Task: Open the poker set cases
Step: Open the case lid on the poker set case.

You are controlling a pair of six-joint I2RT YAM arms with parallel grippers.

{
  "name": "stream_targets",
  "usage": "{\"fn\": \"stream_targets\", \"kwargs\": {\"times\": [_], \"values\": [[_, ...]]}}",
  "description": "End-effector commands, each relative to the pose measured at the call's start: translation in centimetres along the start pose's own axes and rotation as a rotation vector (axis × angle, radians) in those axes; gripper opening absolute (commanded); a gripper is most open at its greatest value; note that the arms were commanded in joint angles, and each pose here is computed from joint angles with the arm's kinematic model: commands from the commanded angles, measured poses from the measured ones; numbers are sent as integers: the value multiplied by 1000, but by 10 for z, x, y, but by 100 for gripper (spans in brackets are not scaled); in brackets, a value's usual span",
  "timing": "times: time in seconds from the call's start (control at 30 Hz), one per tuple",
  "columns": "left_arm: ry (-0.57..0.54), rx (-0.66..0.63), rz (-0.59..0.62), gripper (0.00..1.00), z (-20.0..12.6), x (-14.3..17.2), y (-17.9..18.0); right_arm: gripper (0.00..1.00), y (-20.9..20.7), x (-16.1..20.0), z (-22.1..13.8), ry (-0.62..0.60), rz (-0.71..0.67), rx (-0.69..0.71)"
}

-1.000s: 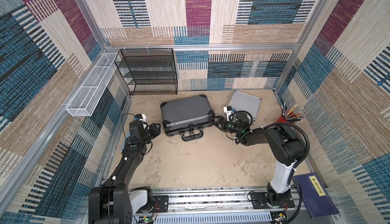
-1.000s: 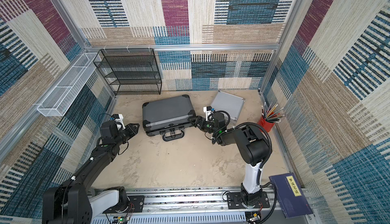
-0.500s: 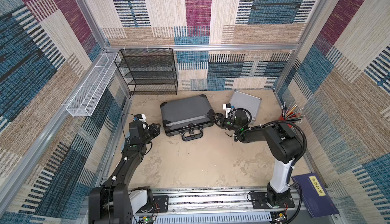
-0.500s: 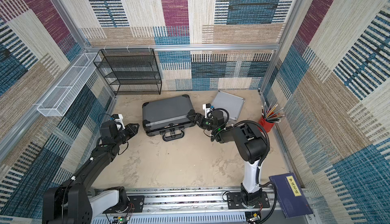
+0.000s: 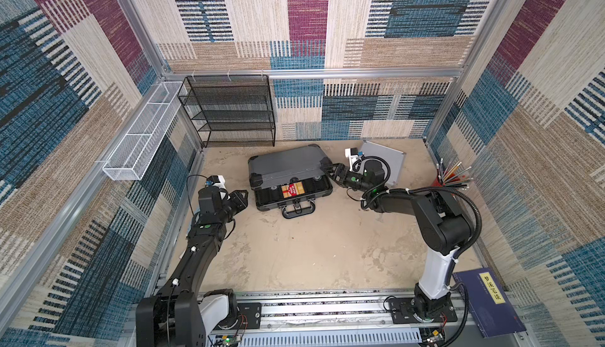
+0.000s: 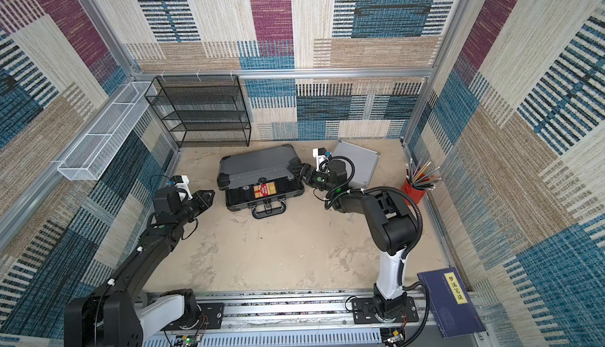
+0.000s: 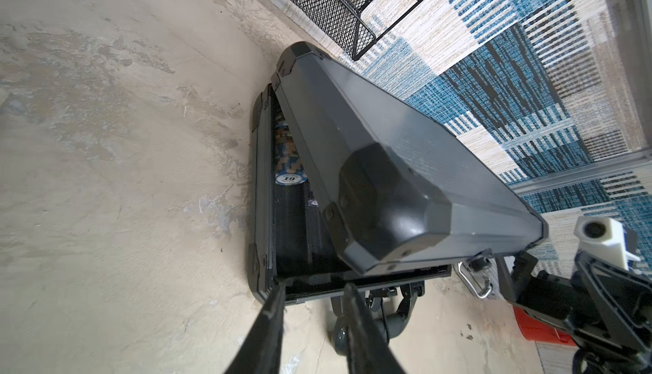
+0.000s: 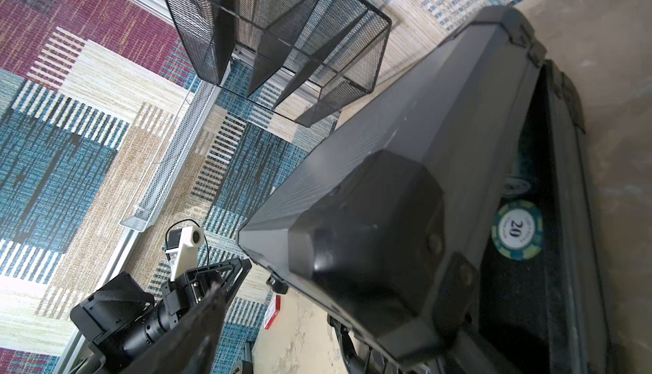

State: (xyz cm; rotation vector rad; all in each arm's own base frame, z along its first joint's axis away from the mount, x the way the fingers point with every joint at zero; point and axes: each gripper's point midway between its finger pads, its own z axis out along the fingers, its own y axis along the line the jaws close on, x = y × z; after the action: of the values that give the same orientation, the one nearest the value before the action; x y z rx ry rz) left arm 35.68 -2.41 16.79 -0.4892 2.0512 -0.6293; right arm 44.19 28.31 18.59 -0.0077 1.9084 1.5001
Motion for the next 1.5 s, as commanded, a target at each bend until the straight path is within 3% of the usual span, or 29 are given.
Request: {"fn": "stream_targets", "kwargs": {"times": [0.0, 0.9, 1.27, 1.47], "values": [[4, 3, 42, 31, -3, -3, -4, 86, 16, -19, 4, -42, -64, -34], [104, 19, 10, 32, 5, 32, 7, 76, 27, -135, 72, -131, -291, 3], [116, 14, 9, 32, 7, 35, 8, 76, 18, -151, 92, -123, -331, 19], [129, 9, 13, 32, 11, 38, 9, 76, 13, -150, 77, -106, -425, 143]]}}
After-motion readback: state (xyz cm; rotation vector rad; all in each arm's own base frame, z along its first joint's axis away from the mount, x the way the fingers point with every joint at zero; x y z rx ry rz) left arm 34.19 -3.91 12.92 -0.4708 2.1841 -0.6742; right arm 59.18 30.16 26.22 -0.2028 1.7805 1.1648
